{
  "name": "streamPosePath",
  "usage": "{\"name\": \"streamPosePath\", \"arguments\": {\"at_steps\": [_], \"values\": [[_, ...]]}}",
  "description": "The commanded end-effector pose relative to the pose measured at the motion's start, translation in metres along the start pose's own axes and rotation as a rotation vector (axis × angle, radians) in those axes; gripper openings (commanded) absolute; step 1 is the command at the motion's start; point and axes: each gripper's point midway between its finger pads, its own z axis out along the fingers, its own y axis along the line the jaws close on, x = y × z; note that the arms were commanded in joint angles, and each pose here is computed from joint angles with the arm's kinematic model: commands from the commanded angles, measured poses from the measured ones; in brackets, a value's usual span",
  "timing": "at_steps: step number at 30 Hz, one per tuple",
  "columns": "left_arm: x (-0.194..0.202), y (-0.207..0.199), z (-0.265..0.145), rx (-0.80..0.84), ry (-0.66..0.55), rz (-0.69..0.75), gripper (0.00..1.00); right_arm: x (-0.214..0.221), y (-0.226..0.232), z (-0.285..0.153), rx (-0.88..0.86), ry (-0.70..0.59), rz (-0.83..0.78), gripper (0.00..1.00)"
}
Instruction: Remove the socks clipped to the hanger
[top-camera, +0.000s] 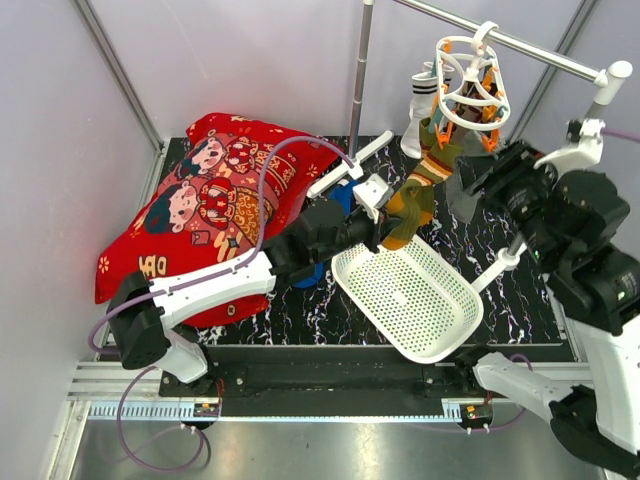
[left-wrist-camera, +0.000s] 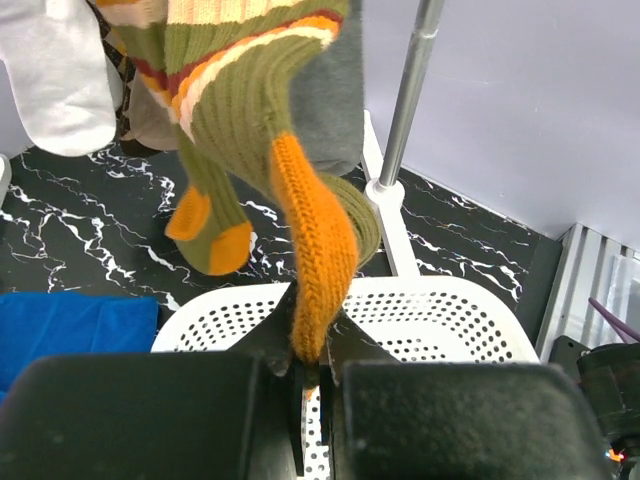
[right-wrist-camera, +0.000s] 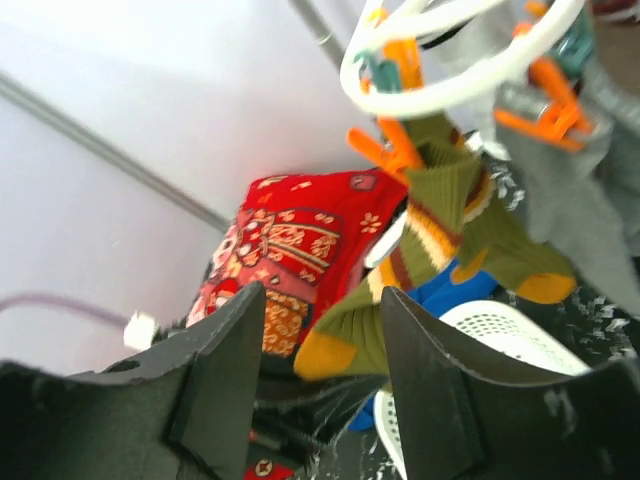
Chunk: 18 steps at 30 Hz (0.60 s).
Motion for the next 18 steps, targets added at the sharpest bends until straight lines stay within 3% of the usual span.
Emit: {"name": "streamPosePath", "arguments": {"at_steps": [1,4,8,18], "values": [[-0.041,0.000,-0.002,-0.078,-0.135,0.039,0.00,-0.005,-0.022,0.026,0.213,0.037,-0.114,0.59],[-0.045,-0.006,-0.009,-0.071,-0.161,0.040,0.00,-0.015,-0.026,0.030,0.267,0.030,-0.161,0.61],[-0.041,-0.015,-0.010,-0.067,-0.165,0.049,0.00,-0.017,-0.015,0.041,0.200,-0.002,-0.220,0.64],[-0.045,-0.022,-0.016,-0.059,-0.160,0.040,0.00,-0.009,-0.021,0.062,0.282,0.046,-0.337,0.72]]}}
